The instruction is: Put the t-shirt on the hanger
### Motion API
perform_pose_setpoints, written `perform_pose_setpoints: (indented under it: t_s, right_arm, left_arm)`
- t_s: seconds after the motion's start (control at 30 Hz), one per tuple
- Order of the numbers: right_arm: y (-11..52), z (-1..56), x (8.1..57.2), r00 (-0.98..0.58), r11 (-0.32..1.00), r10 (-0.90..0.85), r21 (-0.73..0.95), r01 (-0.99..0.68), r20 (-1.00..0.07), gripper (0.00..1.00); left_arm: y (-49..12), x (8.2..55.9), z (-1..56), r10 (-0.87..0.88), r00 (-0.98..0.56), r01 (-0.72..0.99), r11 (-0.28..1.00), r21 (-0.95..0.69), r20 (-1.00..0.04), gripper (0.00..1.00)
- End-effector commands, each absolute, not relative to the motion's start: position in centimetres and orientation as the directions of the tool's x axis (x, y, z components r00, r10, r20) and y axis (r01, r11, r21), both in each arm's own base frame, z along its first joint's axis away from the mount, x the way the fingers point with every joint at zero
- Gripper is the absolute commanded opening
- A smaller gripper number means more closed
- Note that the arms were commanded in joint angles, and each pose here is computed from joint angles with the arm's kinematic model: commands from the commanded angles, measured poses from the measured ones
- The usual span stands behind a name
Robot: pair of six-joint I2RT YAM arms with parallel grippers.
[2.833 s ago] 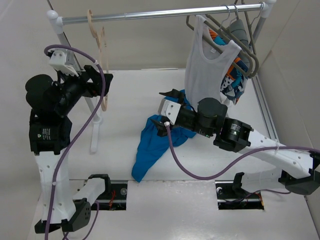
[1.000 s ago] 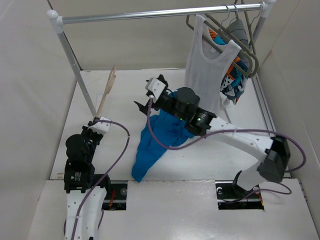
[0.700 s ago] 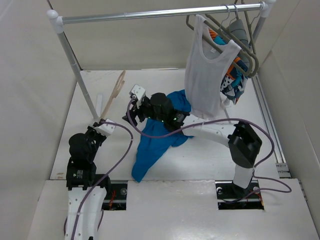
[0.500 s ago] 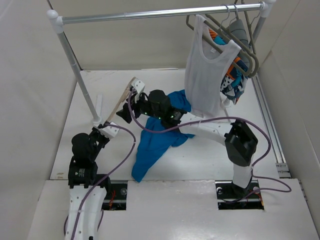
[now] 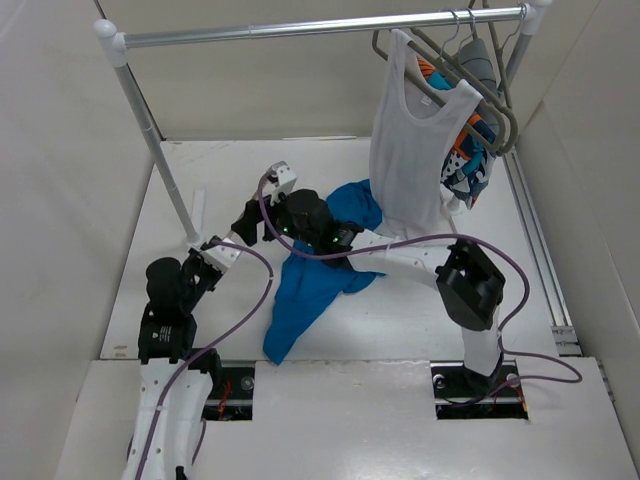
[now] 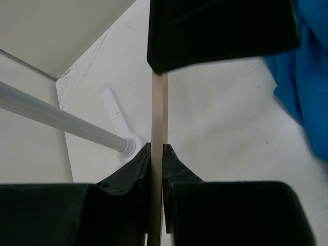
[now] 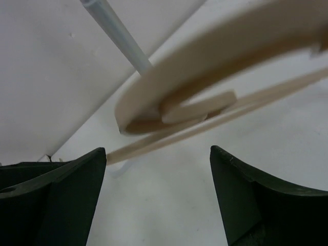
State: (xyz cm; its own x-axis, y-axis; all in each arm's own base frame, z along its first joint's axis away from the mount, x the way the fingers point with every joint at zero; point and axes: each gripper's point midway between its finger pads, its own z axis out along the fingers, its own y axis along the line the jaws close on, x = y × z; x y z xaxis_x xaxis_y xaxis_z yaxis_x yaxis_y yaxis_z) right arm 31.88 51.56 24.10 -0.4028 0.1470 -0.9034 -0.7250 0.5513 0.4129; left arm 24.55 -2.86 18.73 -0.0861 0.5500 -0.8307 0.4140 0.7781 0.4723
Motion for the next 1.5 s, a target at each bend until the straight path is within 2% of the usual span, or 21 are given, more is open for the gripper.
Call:
perform_pose_setpoints:
  t_s: [0.0, 0.17, 0.33, 0.5, 0.57, 0.63, 0.7, 0.73, 0.9, 1.13, 1.17, 1.4, 1.43, 1.47]
  right_arm:
    - [51.3, 27.7, 30.6, -0.426, 0.586, 0.182, 0.446, -0.677, -0.886, 0.87]
    - [53.6, 26.0, 29.4, -0.539, 0.546, 0.194, 0.547, -0.635, -0.820, 0.87]
    - [54.7, 27.0, 30.0, -0.518, 0.541, 0.246, 0.559, -0.628, -0.819, 0.87]
    - [55.4, 24.0, 30.2, -0.578, 0.556, 0.239, 0.598, -0.578, -0.781, 0.87]
    - [55.5, 23.2, 30.2, -0.598, 0.561, 0.237, 0.610, -0.559, -0.766, 0.84]
    - [55.5, 22.3, 30.2, -0.606, 0.572, 0.223, 0.605, -0.553, -0.764, 0.78]
    - [55.5, 21.7, 30.4, -0.606, 0.585, 0.221, 0.601, -0.545, -0.764, 0.66]
    - [55.6, 21.1, 30.4, -0.609, 0.589, 0.215, 0.599, -0.542, -0.763, 0.63]
    - [56.6, 19.5, 29.6, -0.662, 0.557, 0.185, 0.632, -0.538, -0.727, 0.56]
    - [57.2, 18.9, 28.9, -0.681, 0.531, 0.153, 0.641, -0.554, -0.716, 0.12]
    - [57.4, 18.5, 28.8, -0.684, 0.525, 0.148, 0.643, -0.558, -0.714, 0.00]
    - [57.0, 17.1, 28.2, -0.709, 0.516, 0.107, 0.648, -0.560, -0.697, 0.00]
    - [56.9, 16.3, 28.6, -0.717, 0.520, 0.097, 0.649, -0.555, -0.691, 0.09]
    - [57.1, 16.7, 28.5, -0.711, 0.509, 0.091, 0.646, -0.569, -0.698, 0.23]
  left_arm:
    - [-3.6, 25.3, 21.7, 0.532, 0.028, 0.382, 0.777, 0.501, -0.846, 0.00]
    - [-3.7, 24.6, 21.7, 0.546, 0.050, 0.386, 0.762, 0.521, -0.836, 0.00]
    - [-3.6, 24.3, 20.8, 0.570, 0.048, 0.394, 0.744, 0.540, -0.820, 0.00]
    - [-3.8, 23.9, 21.4, 0.576, 0.078, 0.389, 0.734, 0.556, -0.814, 0.00]
    - [-4.0, 23.7, 21.2, 0.567, 0.081, 0.397, 0.736, 0.548, -0.820, 0.00]
    - [-4.0, 23.6, 20.7, 0.567, 0.074, 0.402, 0.736, 0.544, -0.821, 0.00]
    - [-4.2, 23.4, 20.7, 0.564, 0.080, 0.410, 0.733, 0.543, -0.822, 0.00]
    - [-4.4, 23.2, 20.5, 0.562, 0.078, 0.422, 0.730, 0.538, -0.824, 0.00]
    - [-4.8, 22.8, 21.3, 0.556, 0.132, 0.411, 0.722, 0.556, -0.820, 0.00]
    - [-5.1, 22.3, 20.6, 0.596, 0.147, 0.441, 0.675, 0.592, -0.789, 0.00]
    - [-5.0, 22.3, 20.9, 0.602, 0.159, 0.433, 0.669, 0.604, -0.782, 0.00]
    - [-5.4, 21.7, 21.1, 0.630, 0.214, 0.430, 0.625, 0.651, -0.746, 0.00]
    - [-5.5, 21.5, 21.0, 0.639, 0.224, 0.435, 0.610, 0.662, -0.736, 0.00]
    - [-5.4, 21.5, 20.8, 0.659, 0.232, 0.434, 0.588, 0.683, -0.715, 0.00]
